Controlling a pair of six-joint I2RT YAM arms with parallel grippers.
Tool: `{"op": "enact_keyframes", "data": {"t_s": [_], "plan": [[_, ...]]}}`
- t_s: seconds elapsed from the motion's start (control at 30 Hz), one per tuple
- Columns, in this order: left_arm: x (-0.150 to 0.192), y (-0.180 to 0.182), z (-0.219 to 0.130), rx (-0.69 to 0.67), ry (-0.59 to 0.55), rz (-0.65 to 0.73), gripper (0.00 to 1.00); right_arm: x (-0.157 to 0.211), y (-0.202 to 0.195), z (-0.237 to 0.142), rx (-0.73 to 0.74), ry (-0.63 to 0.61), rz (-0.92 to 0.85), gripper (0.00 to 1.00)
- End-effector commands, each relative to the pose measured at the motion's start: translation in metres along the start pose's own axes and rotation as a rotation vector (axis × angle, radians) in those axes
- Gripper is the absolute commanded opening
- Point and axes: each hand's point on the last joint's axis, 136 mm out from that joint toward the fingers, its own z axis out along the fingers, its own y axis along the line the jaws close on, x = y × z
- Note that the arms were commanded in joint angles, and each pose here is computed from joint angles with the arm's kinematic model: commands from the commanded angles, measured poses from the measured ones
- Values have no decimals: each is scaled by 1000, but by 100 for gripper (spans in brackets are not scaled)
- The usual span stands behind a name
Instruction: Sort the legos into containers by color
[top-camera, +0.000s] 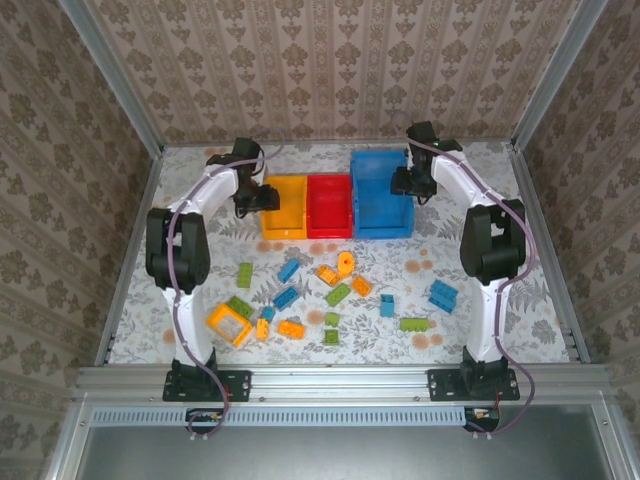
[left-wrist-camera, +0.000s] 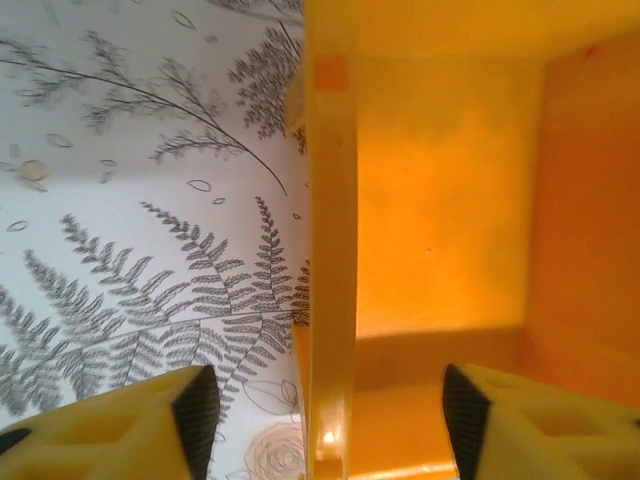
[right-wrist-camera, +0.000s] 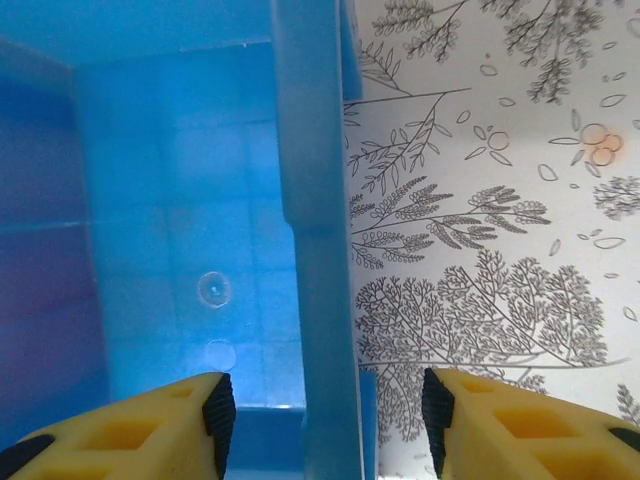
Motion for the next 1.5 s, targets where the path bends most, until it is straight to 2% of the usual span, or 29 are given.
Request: {"op": "enact_keyframes", "data": {"t_s": [0.0, 0.2, 0.33, 0.6, 0.7, 0.77, 0.87, 1.0, 1.1, 1.3, 1.47], "plan": [[-10, -3, -44, -1, -99, -55, 68, -10, -1, -52, 15, -95, 39, 58], [-5, -9, -85, 45, -185, -118, 69, 5, -4, -98, 1, -169, 75, 58], [10, -17, -114, 114, -237, -149, 69, 32, 4, -123, -24, -186, 64, 58], [77, -29, -157, 199, -261, -138, 69, 108, 46, -139, -74, -141, -9, 58], [113, -17, -168, 158, -254, -177, 69, 134, 82, -138, -147, -141, -95, 58], [137, -5, -174, 129, -258, -225, 67, 155, 122, -134, -268, -132, -185, 58], [169, 5, -181, 134, -271, -272, 64, 182, 167, -128, -349, -125, -327, 56], [208, 35, -203, 42, -299, -356, 62, 230, 245, -128, -533, -64, -574, 54], [229, 50, -222, 23, -344, -402, 58, 272, 297, -119, -615, 32, -704, 51], [267, 69, -245, -1, -365, -444, 56, 325, 362, -89, -621, 175, -844, 44], [286, 77, -257, -3, -378, -447, 55, 348, 381, -56, -569, 273, -820, 40]]}}
